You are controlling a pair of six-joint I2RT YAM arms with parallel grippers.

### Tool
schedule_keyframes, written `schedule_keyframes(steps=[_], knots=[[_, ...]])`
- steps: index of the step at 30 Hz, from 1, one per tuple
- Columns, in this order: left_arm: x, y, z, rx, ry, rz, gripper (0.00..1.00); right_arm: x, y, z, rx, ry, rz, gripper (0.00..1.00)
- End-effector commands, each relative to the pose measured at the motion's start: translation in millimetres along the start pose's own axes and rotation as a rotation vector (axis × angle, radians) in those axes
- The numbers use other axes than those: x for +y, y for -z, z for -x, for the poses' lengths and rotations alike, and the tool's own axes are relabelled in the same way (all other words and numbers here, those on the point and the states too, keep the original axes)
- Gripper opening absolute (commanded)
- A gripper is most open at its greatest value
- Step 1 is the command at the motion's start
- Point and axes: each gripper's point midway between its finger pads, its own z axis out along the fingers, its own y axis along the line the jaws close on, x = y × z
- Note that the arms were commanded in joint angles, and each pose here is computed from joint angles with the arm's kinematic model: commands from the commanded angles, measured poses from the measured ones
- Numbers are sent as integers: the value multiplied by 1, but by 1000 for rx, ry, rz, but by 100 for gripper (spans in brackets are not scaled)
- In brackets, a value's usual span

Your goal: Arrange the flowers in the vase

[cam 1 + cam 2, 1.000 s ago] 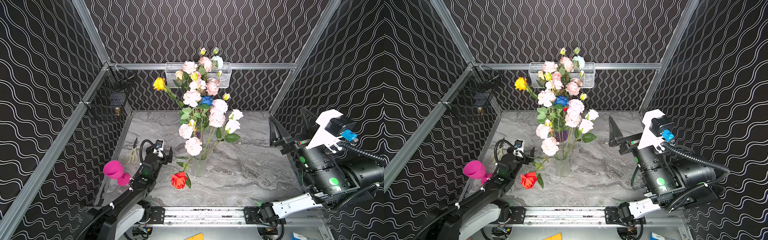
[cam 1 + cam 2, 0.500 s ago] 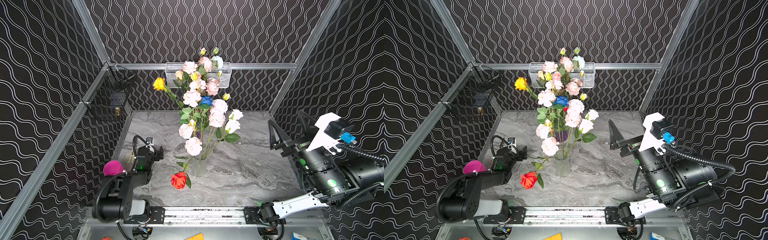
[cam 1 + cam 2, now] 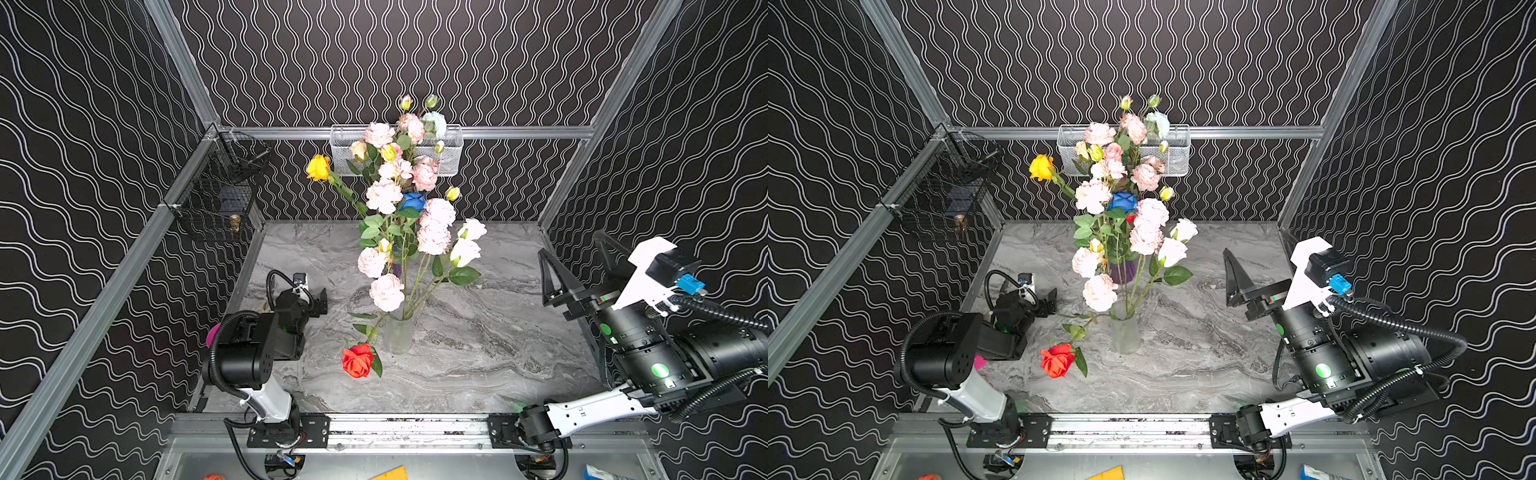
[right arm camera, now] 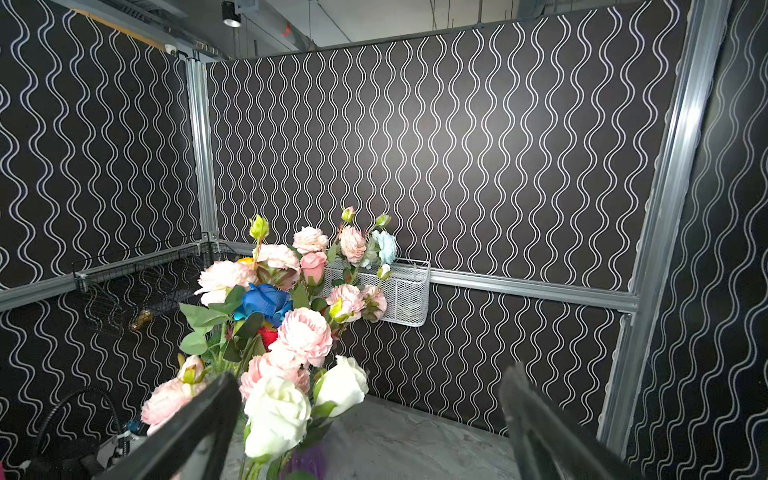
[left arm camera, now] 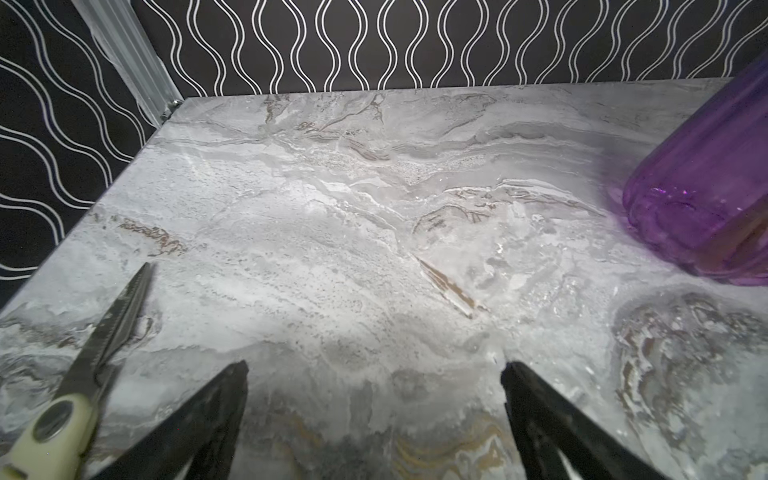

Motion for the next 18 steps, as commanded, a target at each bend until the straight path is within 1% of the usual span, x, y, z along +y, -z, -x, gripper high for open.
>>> schedule_keyframes(steps=[1,7,10,11,14,18], knots=[[2,-1,8,-23,-27,15,99,2,-1,3,1,-27,7,99],[6,-3,7,-13,-31,34,99,20,-6,10,-6,11,15,99],[7,-3,7,-12,-33,40,99,22,-6,12,-20,-3,25,99],[-3,-4,9,-20,-41,18,99,24,-6,12,-16,-7,26,99],[-3,-4,8,-17,-44,19,99,34,-7,9,-3,9,31,99],[-4,-4,8,-14,-45,19,99,37,-9,9,-14,6,19,99]])
